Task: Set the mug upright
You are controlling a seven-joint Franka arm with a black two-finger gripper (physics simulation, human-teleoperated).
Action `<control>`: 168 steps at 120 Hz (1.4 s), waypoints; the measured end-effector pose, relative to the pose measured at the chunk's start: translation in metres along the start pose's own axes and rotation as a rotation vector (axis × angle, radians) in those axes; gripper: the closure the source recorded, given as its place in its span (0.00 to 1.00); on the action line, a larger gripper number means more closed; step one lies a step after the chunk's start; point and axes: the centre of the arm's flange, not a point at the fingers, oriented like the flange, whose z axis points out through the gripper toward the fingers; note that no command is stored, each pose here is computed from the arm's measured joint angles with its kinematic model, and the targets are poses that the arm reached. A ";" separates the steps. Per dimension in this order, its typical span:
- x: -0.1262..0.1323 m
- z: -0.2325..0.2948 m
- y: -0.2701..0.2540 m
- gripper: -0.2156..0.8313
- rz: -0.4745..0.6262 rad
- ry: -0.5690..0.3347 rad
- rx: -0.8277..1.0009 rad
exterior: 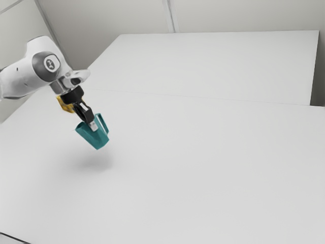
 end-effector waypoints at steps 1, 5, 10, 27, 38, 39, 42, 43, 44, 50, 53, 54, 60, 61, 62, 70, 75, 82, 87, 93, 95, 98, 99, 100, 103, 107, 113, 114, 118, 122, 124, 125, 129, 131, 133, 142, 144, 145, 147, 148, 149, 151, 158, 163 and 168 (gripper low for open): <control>0.002 0.001 0.002 0.96 0.002 -0.003 0.009; 0.009 0.007 0.009 0.96 0.007 -0.014 0.045; 0.017 0.012 0.016 0.96 0.012 -0.023 0.088; 0.025 0.035 0.016 0.96 -0.029 -0.023 0.178; 0.017 0.048 0.004 0.96 -0.086 -0.012 0.208; 0.017 0.049 0.003 0.96 -0.090 -0.011 0.211; 0.015 0.052 0.001 0.96 -0.101 -0.007 0.218; 0.015 0.053 0.001 0.96 -0.104 -0.006 0.221; 0.015 0.054 0.001 0.96 -0.106 -0.004 0.223; 0.019 0.060 0.003 0.96 -0.114 0.000 0.235; 0.021 0.063 0.005 0.96 -0.115 0.002 0.241; 0.022 0.064 0.005 0.96 -0.115 0.002 0.244; 0.028 0.069 0.010 0.96 -0.115 0.005 0.253; 0.029 0.071 0.010 0.96 -0.115 0.006 0.254; 0.030 0.072 0.011 0.96 -0.116 0.006 0.255; 0.035 0.083 0.011 0.96 -0.126 0.004 0.257; 0.036 0.087 0.009 0.96 -0.138 0.006 0.259; 0.037 0.090 0.006 0.96 -0.155 0.011 0.262; 0.037 0.091 0.005 0.96 -0.166 0.016 0.265; 0.038 0.091 0.005 0.96 -0.177 0.023 0.269; 0.038 0.090 0.005 0.96 -0.180 0.024 0.270; 0.039 0.090 0.005 0.95 -0.185 0.027 0.271; 0.039 0.090 0.005 0.95 -0.186 0.028 0.272; 0.039 0.090 0.005 0.94 -0.187 0.028 0.273; 0.039 0.090 0.005 0.92 -0.191 0.030 0.274; 0.040 0.090 0.005 0.87 -0.196 0.032 0.274; 0.040 0.090 0.006 0.81 -0.203 0.035 0.274; 0.040 0.090 0.006 0.80 -0.204 0.036 0.274; 0.040 0.090 0.006 0.75 -0.209 0.038 0.275; 0.040 0.089 0.006 0.70 -0.213 0.040 0.275; 0.040 0.088 0.006 0.68 -0.215 0.042 0.276; 0.040 0.088 0.006 0.66 -0.216 0.042 0.276; 0.040 0.086 0.007 0.62 -0.220 0.046 0.278; 0.040 0.085 0.007 0.59 -0.221 0.048 0.279; 0.040 0.084 0.008 0.57 -0.222 0.050 0.280; 0.040 0.072 0.014 0.49 -0.225 0.066 0.287; 0.040 0.069 0.016 0.47 -0.225 0.071 0.289; 0.040 0.067 0.017 0.47 -0.226 0.074 0.290; 0.040 0.063 0.019 0.45 -0.226 0.079 0.292; 0.040 0.061 0.020 0.44 -0.226 0.082 0.293; 0.040 0.058 0.021 0.43 -0.225 0.085 0.293; 0.040 0.054 0.024 0.41 -0.225 0.090 0.294; 0.045 0.032 0.033 0.36 -0.223 0.117 0.296; 0.052 0.012 0.039 0.33 -0.219 0.134 0.298; 0.059 -0.009 0.045 0.31 -0.215 0.147 0.298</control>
